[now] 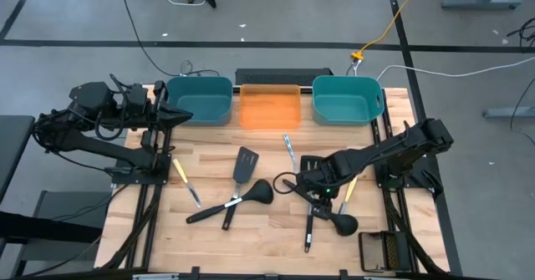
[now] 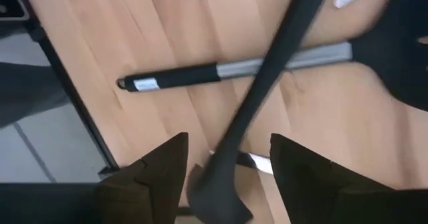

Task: Pick & Place Kitchen Items
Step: Put the black ladle into the blue bin

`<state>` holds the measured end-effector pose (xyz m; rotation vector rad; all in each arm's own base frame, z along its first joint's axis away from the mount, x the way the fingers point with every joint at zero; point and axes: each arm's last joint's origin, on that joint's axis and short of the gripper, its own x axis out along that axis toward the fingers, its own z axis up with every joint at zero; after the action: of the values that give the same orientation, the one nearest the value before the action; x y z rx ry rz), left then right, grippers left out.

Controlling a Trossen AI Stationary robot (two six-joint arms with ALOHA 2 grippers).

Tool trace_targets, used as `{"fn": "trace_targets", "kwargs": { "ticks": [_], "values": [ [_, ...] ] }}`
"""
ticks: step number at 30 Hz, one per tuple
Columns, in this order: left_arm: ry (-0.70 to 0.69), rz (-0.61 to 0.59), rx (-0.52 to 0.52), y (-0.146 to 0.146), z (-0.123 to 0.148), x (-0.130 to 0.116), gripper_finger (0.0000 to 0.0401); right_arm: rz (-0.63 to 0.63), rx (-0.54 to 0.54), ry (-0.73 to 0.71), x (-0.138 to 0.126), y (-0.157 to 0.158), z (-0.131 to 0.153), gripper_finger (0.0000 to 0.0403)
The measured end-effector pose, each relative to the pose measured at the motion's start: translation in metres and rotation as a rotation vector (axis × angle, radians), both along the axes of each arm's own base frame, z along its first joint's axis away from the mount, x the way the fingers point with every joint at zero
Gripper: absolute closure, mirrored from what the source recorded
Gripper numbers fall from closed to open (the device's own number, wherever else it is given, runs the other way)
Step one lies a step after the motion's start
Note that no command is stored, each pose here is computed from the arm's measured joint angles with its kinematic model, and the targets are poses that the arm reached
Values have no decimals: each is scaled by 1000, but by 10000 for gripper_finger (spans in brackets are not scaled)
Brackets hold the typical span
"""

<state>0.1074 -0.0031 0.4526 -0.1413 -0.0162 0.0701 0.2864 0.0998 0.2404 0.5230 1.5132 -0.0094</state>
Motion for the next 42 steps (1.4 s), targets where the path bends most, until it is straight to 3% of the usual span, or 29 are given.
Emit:
{"fn": "trace_targets", "kwargs": {
  "ticks": [10,20,35,42],
  "values": [
    [0,1,2,0,0,0,399,-19,-4,36,-6,-2,-23,188],
    [1,9,2,0,0,0,399,-19,15,-29,-6,-2,-44,188],
    [1,9,2,0,0,0,399,-2,-17,-59,-6,-3,-53,188],
    [1,9,2,0,0,0,399,1,-26,1,-1,-1,-71,188]
  ]
}}
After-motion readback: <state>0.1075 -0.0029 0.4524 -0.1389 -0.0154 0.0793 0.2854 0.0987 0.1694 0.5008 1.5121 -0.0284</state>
